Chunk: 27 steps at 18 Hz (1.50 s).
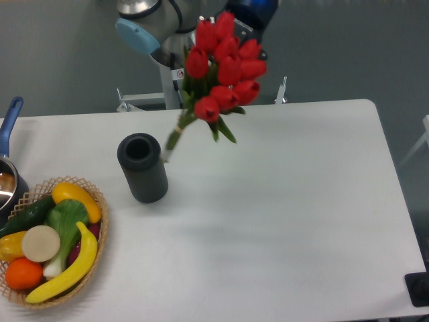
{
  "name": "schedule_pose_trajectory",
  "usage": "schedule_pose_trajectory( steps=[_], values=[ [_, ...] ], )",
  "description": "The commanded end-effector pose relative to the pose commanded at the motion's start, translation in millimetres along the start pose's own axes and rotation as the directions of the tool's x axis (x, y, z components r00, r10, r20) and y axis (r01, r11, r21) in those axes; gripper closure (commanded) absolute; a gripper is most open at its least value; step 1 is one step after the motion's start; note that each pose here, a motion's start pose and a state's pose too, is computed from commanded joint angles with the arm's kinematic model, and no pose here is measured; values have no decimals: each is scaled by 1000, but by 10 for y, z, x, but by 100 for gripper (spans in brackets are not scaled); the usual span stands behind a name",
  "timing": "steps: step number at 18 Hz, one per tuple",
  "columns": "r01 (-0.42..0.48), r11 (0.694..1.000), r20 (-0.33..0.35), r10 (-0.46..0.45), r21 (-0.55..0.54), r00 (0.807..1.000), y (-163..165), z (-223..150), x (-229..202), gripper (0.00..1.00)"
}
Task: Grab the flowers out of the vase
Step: 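Carry the tulips away from the vase and lower them over the table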
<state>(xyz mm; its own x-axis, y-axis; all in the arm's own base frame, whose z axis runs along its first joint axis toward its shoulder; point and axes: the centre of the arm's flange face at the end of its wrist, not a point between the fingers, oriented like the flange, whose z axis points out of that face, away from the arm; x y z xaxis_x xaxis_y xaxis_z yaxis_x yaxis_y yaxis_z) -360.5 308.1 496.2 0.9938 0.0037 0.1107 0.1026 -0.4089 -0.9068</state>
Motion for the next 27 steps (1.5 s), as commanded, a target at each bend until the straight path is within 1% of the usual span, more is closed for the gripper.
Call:
schedule_pose_trajectory(
  steps=[2,3,5,6,8,10,12,14,16,19,20,22,23,25,26,27],
  values=[
    [-38,998,19,39,-49,999,62,29,-120,100],
    [-37,995,41,41,-94,998,95,38,-217,100],
    [-50,978,98,71,-202,993,92,13,-387,100],
    [-54,967,114,85,-249,990,75,34,-434,100],
    [-70,945,122,114,-319,986,88,129,-490,100],
    [-119,916,98,169,-383,981,63,299,-537,99],
    [-147,872,84,210,-467,974,61,495,-521,96],
    [-190,812,36,251,-551,967,131,802,-492,92],
    [-215,740,-5,275,-638,961,224,1137,-512,92],
    [-241,613,-58,302,-753,951,424,1589,-547,91],
    [-240,589,-64,303,-771,951,466,1663,-600,92],
    [-238,569,-71,301,-787,951,516,1819,-742,92],
    [-235,547,-69,305,-803,950,547,1854,-810,92],
    [-219,491,-76,295,-843,952,756,1956,-939,92],
    [-223,478,-83,296,-850,952,801,2025,-952,92],
    [-222,473,-82,298,-853,951,803,2058,-990,93]
  ],
)
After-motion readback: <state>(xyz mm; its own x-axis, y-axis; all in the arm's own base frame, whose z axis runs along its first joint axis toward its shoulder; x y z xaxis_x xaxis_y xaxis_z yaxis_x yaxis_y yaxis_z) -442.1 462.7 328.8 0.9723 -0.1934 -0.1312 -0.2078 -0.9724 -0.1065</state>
